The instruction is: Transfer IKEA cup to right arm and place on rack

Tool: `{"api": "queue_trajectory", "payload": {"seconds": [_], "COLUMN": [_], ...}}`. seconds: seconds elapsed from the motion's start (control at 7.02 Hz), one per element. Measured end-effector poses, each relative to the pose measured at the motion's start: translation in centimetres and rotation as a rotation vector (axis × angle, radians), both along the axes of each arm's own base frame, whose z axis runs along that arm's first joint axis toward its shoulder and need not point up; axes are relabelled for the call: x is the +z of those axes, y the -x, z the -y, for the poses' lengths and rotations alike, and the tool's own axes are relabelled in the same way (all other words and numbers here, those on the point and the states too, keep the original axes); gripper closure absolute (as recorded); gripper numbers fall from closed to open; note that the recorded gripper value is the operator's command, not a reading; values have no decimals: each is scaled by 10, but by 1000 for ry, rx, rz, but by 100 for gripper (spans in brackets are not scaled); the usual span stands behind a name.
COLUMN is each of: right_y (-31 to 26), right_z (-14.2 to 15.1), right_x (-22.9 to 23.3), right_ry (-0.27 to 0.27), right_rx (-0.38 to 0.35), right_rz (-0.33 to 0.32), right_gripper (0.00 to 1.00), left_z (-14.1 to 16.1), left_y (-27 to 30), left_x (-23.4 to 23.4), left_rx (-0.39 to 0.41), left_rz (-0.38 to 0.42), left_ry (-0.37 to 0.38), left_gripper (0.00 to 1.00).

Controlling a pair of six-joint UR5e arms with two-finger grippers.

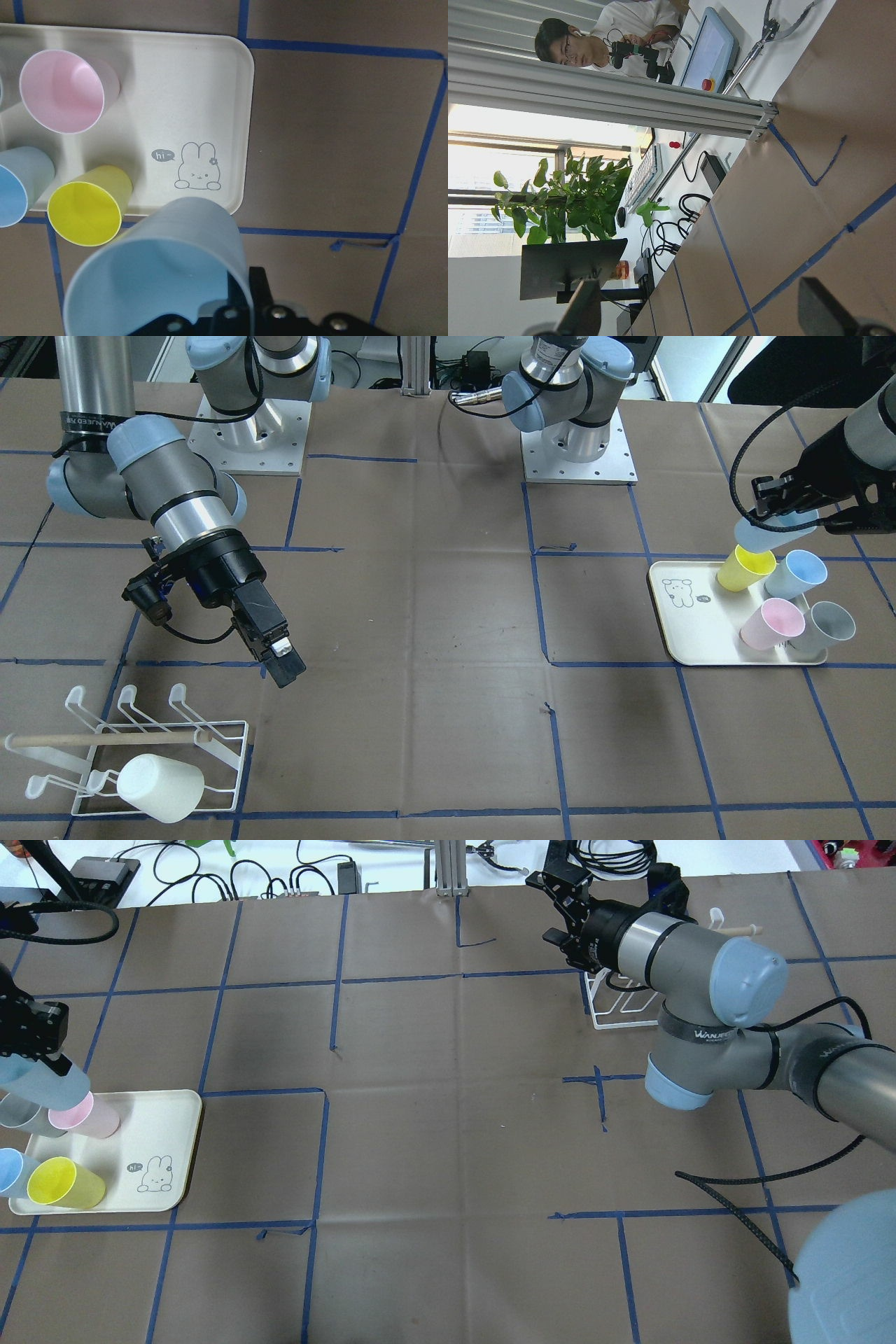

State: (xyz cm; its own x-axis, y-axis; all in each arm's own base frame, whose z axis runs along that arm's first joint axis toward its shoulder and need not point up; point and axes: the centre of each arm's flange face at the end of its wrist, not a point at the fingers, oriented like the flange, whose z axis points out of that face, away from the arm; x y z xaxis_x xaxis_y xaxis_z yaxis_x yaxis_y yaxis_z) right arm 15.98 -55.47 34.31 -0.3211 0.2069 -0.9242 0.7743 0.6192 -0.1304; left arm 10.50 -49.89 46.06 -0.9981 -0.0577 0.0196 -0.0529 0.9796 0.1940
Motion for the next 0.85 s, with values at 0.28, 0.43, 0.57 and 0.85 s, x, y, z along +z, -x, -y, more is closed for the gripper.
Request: {"api": "queue_trajectory", "payload": {"seconds": [0.28,0.43,0.57,0.85], "right_y": [-1,-4,-10,-24], "right_z": [-1,-2,-3,-7], "right_x": [1,2,2,1], "right_ry": [-15,-27,-32,-33], "right_rx": [-20,-47,-80,-114], "right_rz": [30,41,41,47], "right_gripper": [1,1,1,0], "left_z": [36,63,87,106], "left_y": [12,32,60,111], "left_x": [-9,-15,-20,-38], "left_rx": [-21,-56,-112,-221], "left_rz": [-46,-95,-135,-214], "left_ry": [128,252,388,657], "left_gripper": [100,100,100,100]}}
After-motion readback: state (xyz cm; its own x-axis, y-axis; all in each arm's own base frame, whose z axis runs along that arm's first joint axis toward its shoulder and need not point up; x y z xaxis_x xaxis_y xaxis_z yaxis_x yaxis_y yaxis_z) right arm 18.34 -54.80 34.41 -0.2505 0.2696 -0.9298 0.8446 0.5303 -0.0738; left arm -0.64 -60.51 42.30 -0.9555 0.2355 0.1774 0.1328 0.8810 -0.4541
